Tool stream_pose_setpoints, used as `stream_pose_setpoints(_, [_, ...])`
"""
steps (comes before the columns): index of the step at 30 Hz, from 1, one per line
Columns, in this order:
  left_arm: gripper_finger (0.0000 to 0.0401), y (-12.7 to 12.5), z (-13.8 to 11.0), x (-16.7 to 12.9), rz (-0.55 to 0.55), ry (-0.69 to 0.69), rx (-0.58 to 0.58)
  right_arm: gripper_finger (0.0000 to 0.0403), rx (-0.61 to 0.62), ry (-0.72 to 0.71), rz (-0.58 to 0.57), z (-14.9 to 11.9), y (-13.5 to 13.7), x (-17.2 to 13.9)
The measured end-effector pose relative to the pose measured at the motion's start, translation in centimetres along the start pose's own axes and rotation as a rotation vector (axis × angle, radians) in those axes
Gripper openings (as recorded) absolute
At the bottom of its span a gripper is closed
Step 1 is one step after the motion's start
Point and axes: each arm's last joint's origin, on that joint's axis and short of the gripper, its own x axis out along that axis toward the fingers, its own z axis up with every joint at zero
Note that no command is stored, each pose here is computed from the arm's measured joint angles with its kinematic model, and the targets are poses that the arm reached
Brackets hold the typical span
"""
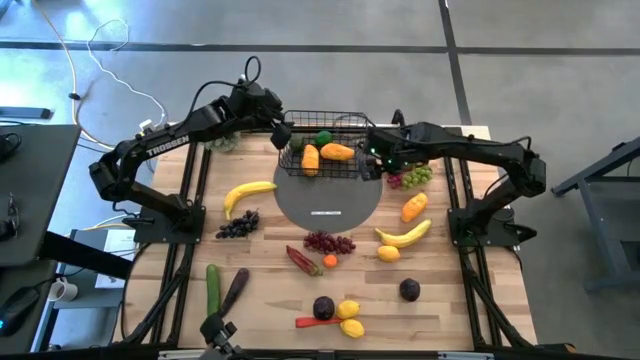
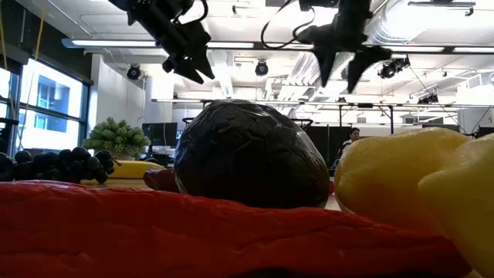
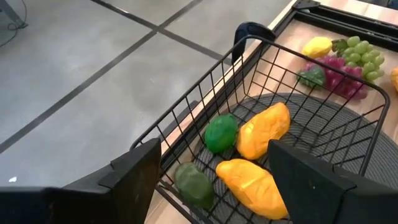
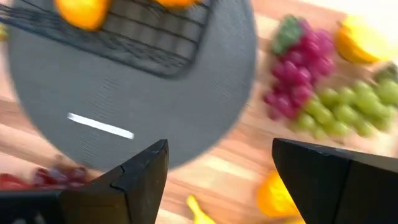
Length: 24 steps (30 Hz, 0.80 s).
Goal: Build produce basket
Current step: Put the yellow mango into the black wire basket
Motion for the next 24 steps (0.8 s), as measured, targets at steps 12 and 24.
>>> stream_pose_setpoints(12, [0.0284, 0.0, 0.0, 0.0, 0.002, 0.003, 0.0, 0.0268, 0.059, 0.043, -0.252, -3.9, -0.9, 0.9])
stream_pose_setpoints(24, [0.0285, 0.0, 0.0, 0.0, 0.002, 0.003, 0.027, 0.0268, -0.393, 0.248, -0.287, -6.3, -1.8, 3.4])
